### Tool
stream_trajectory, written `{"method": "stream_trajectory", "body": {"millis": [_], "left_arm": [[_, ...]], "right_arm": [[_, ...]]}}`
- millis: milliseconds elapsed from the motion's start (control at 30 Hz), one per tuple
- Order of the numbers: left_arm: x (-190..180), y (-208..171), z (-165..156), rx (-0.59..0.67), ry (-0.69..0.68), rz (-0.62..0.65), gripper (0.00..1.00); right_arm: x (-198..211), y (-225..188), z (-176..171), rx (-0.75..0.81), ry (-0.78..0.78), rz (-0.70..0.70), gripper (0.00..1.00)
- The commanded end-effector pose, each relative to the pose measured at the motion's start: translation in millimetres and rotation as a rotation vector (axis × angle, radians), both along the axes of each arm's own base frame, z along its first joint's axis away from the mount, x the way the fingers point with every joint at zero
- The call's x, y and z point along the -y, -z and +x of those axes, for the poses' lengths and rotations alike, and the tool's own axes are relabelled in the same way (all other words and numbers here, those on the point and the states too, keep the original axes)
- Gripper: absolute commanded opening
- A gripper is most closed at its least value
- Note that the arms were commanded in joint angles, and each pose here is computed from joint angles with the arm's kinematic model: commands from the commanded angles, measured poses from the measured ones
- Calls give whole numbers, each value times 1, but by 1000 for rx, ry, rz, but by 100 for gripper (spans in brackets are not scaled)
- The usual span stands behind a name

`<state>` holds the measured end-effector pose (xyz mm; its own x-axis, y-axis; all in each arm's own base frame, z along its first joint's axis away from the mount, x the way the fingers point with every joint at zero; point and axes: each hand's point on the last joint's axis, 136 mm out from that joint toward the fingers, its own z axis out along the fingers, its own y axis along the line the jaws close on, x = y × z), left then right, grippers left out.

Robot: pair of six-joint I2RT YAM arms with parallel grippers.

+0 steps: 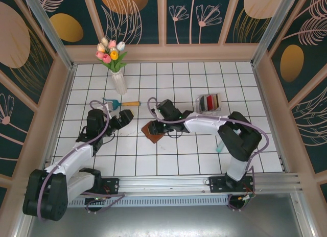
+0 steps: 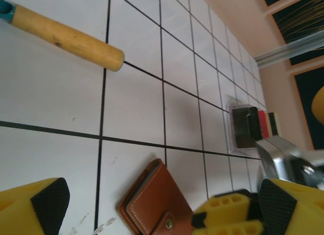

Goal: Put the credit cards into the card holder
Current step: Move the card holder to the center of the table, then rotate the card holder at the center of the table.

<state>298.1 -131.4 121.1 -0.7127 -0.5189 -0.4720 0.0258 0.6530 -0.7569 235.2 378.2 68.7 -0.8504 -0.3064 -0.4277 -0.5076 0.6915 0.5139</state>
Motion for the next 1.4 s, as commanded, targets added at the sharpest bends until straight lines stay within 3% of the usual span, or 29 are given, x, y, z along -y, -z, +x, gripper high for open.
{"method": "stream_trajectory", "body": {"millis": [0,167,367,567,733,933,1200,1367], "left_arm": [[-16,7,3,-28,-72,84,98],[-27,10,5,-43,-144,108,98],[-10,0,8,-19,-47,70,98],[16,-7,16,-8,86,33,95],[55,-4,25,-23,232,71,95],[117,9,48,-51,419,179,97],[192,25,103,-22,560,297,94],[220,43,110,-60,639,295,85]], "right_arm": [[-13,-1,-31,-28,-29,10,27],[-17,25,-42,-60,-12,-54,25],[22,52,-31,-35,73,-218,25],[68,51,-19,-39,169,-226,27],[94,52,8,-57,259,-168,28],[119,51,32,-42,359,-211,30],[121,39,30,-36,396,-113,31],[126,39,26,-34,433,-73,31]]}}
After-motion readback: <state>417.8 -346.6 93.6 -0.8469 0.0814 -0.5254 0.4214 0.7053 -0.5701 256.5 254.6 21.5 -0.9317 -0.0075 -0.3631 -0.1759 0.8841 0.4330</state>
